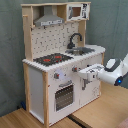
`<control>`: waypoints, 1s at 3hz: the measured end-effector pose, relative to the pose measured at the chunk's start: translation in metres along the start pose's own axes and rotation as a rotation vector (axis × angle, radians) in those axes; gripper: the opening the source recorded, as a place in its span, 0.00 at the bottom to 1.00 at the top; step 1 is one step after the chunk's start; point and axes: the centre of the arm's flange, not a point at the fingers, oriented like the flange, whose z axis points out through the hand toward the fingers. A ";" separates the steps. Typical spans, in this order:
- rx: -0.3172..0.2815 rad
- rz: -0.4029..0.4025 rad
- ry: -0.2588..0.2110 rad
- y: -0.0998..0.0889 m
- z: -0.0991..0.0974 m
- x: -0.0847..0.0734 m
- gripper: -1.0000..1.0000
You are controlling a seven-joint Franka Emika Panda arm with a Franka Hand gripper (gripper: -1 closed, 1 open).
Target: Play with the kitchen
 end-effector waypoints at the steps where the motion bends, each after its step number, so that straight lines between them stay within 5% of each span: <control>1: -0.017 -0.014 0.021 -0.006 0.015 -0.004 1.00; 3: -0.069 0.040 0.084 -0.008 0.030 0.002 1.00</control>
